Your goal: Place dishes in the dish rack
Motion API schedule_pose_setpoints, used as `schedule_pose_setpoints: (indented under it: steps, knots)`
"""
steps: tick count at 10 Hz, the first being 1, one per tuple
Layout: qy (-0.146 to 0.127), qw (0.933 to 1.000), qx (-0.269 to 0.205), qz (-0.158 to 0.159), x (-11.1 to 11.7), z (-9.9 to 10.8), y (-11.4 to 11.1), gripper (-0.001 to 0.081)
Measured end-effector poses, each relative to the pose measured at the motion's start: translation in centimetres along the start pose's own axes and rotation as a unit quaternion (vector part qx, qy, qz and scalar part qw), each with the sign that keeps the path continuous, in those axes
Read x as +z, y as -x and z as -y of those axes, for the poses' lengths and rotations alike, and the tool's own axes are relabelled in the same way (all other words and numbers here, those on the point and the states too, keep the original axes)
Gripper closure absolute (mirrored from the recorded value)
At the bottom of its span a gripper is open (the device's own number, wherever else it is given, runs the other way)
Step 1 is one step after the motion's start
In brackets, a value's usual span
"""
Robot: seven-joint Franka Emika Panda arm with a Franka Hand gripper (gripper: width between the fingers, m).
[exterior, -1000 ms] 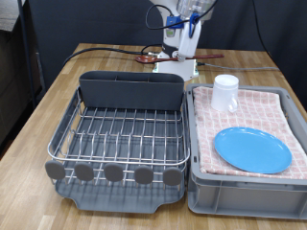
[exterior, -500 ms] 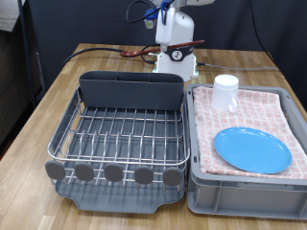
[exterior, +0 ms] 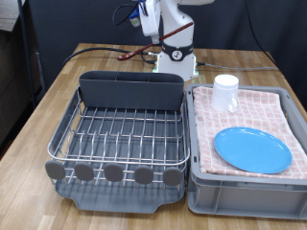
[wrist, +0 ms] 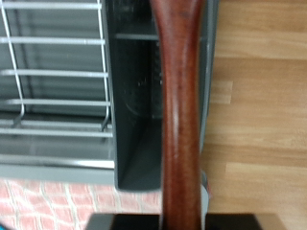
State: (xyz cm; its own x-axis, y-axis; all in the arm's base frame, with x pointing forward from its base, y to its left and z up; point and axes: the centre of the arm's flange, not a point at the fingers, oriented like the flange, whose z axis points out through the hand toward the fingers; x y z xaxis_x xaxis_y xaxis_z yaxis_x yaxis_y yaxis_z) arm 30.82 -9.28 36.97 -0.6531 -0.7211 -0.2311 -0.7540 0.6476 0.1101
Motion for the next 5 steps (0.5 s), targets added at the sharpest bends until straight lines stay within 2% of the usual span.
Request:
schedule_pose_setpoints:
  steps: [2,5]
  knots:
    - [0.02,0.9996,-0.013,0.013,1.0,-0.5,0.9,0.0715]
    - [0.031,0.9992,-0.002,0.027,2.6,-0.3,1.3,0.0715]
